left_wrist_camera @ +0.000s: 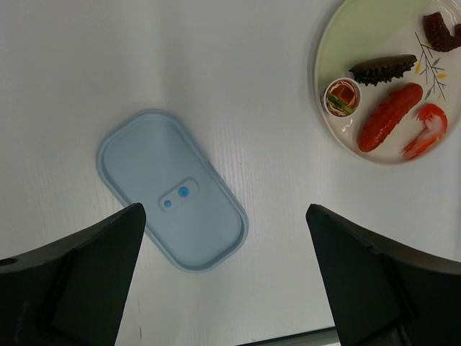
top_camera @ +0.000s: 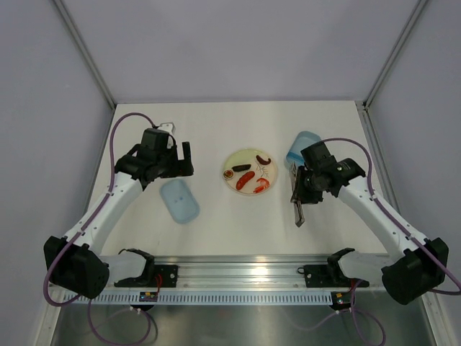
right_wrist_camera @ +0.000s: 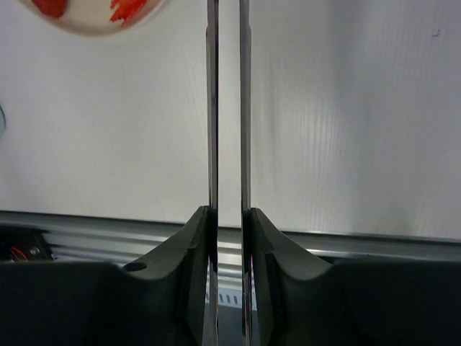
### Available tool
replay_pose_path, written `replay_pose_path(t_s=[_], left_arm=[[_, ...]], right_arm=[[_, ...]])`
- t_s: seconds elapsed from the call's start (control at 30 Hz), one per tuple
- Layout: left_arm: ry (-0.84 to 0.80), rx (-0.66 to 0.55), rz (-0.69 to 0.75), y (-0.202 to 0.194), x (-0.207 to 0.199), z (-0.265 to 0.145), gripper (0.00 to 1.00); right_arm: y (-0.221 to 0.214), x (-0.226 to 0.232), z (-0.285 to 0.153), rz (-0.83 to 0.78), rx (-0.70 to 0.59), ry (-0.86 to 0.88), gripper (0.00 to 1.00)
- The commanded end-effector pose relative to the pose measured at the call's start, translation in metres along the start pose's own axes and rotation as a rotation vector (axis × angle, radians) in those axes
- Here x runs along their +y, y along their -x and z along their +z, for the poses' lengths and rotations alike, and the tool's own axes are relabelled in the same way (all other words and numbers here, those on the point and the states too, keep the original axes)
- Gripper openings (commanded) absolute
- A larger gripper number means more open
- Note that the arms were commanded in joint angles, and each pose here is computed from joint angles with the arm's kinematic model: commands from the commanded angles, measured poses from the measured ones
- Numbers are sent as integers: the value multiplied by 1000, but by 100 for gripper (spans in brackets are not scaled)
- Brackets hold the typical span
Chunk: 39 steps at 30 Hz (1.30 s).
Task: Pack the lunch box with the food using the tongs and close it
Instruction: Adjust the clamp at the center of the board.
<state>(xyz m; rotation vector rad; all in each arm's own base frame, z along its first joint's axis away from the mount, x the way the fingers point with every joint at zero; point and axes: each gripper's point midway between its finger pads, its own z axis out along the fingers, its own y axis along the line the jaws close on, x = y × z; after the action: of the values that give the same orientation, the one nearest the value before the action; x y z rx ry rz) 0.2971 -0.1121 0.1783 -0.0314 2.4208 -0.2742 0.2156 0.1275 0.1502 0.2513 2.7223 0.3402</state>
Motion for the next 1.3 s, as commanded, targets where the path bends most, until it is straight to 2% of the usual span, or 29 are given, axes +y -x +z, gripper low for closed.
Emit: replay_pose_path(t_s=[0.0, 0.13, 0.5, 0.9, 1.27], left_arm=[[-14, -58, -3, 22, -7, -6, 99], [-8, -62, 1, 25, -7, -6, 99], [50, -65, 17, 30, 2, -7, 99], [36, -53, 2, 27, -1, -6, 99], [36, -46, -8, 22, 0, -6, 99]], right_arm=[[-27, 10, -14, -49, 117, 20, 34], [-44, 4, -7, -29, 172, -16, 40], [-57, -22, 13, -36, 223, -149, 41], [-23, -18, -14, -98, 86, -178, 42], [27, 47, -26, -194, -19, -2, 41]])
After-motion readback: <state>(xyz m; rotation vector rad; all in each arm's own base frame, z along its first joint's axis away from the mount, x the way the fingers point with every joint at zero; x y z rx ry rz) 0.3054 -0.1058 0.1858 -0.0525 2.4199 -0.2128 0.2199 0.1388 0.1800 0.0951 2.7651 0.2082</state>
